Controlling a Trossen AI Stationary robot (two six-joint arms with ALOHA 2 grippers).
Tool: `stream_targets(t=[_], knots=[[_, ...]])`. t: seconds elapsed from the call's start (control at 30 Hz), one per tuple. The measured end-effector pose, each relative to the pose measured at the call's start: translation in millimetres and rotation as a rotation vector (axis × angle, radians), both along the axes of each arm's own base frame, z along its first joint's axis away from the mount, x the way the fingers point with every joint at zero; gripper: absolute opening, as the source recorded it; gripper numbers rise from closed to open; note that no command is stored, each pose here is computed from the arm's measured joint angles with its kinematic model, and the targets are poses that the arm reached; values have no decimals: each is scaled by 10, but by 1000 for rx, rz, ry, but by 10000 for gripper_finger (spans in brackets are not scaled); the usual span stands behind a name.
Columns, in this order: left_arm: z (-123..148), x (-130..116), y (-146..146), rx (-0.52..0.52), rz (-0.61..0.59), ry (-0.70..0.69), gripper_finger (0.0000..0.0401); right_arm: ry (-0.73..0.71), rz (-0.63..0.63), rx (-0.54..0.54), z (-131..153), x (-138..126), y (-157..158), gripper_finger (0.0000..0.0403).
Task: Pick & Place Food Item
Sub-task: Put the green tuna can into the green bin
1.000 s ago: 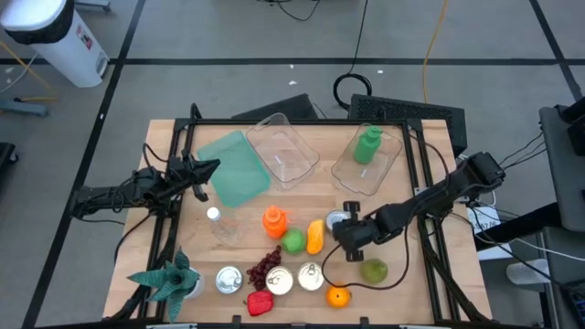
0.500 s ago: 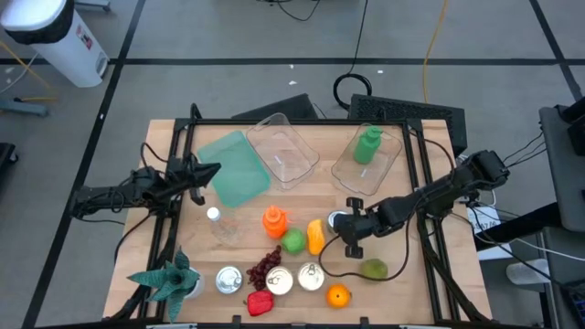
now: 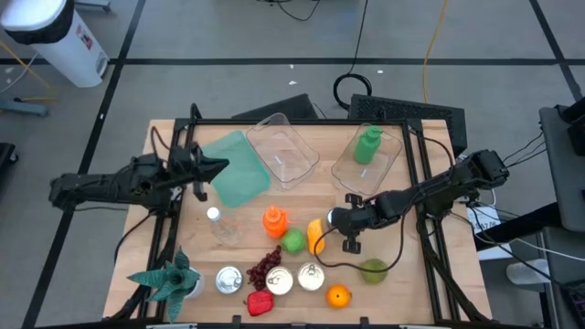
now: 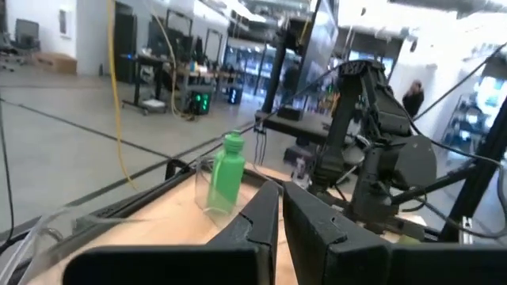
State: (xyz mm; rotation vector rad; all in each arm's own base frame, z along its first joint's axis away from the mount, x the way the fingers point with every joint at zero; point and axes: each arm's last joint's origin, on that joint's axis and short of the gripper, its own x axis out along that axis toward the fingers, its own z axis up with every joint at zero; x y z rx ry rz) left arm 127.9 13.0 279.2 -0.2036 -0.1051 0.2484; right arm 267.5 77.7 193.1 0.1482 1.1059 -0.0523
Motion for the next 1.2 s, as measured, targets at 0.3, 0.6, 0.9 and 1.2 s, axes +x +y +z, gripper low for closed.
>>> stream_targets(t=[0.3,0.6,0.9,1.2], knots=[[577,774,13,65,-111,227,31,-27,-34,49,97,-28,-40,0],[649,1648,-65,90,-291,363,31,-48,-88,73,222,-90,-143,0],[358,2152,-172,92,-400,447,31,-23,-104,88,188,-72,-189,0],[-16,2398,-341,174,-490,524,31,-10,-123,115,185,-69,-230,0]])
